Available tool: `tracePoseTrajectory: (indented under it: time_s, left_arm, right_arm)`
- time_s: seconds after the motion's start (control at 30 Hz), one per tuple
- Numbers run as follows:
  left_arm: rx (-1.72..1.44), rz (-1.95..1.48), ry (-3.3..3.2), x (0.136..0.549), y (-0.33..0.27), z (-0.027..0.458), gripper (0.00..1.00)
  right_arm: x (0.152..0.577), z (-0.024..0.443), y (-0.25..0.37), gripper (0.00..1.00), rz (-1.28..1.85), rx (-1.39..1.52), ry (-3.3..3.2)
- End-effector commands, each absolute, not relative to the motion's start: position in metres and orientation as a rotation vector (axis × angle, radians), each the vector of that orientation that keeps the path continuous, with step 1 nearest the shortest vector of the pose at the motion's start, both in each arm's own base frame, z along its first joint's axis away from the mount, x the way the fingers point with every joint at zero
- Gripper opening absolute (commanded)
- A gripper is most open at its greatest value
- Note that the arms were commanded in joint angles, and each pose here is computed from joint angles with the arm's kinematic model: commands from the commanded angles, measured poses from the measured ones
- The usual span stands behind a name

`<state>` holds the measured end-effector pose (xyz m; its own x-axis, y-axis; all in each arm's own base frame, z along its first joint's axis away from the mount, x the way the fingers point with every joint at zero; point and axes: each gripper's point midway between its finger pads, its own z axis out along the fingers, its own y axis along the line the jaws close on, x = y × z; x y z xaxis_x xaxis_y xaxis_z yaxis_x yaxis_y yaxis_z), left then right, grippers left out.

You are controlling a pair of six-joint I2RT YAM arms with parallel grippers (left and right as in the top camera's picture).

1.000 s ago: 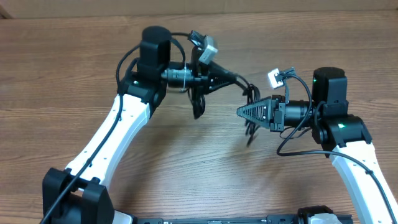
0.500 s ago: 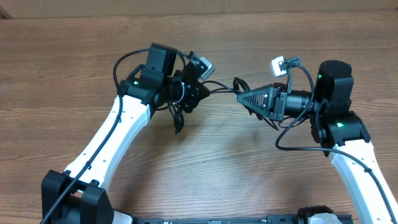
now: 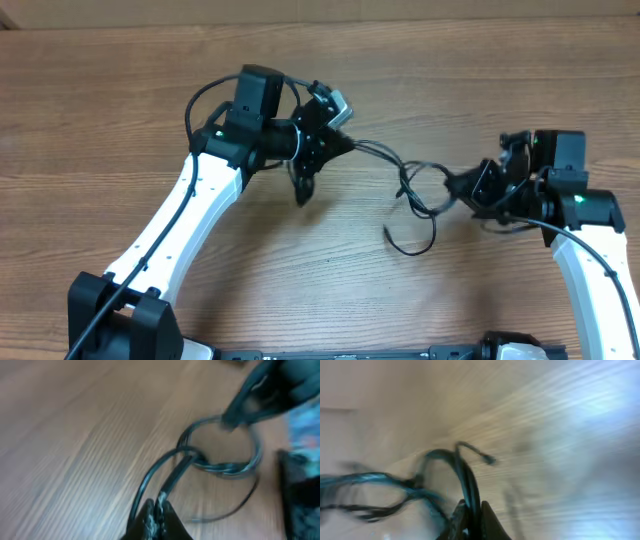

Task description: Untangle cables

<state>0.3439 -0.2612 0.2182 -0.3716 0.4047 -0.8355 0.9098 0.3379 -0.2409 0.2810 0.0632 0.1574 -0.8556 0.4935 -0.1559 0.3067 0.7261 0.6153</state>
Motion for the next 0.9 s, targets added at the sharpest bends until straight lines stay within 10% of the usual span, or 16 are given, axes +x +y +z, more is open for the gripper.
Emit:
tracePoseTrajectory:
  time_s: [0.0,0.23,0.33,0.4,0.43,0.87]
  left_arm:
    - [1.223,-1.25,1.596,0.321,-0.28,0.276,0.04]
    - [1.121,-1.336,1.436,0.341,-0.264,0.332,0.04]
    - [1.104,-1.308,1.404,0.348,-0.257,0.342,0.04]
    - [1.096,-1.308,1.41,0.35,-0.256,0.342,0.04]
    - [1.091,-1.314,1.416,0.35,-0.256,0.342,0.04]
    - [1.0,-1.342,1.588,0.353,-0.264,0.32,0.04]
  right_arm:
    - [0.27,0.141,0.025,0.04,0.519,0.707,2.677]
    - [0.264,0.137,0.022,0.09,0.477,0.691,2.708]
    - [0.264,0.137,0.022,0.35,0.477,0.691,2.708]
    - [0.264,0.137,0.022,0.95,0.477,0.692,2.708]
    - [0.264,0.137,0.022,1.0,0.477,0.691,2.708]
    - [0.264,0.14,0.03,1.0,0.546,0.678,2.708]
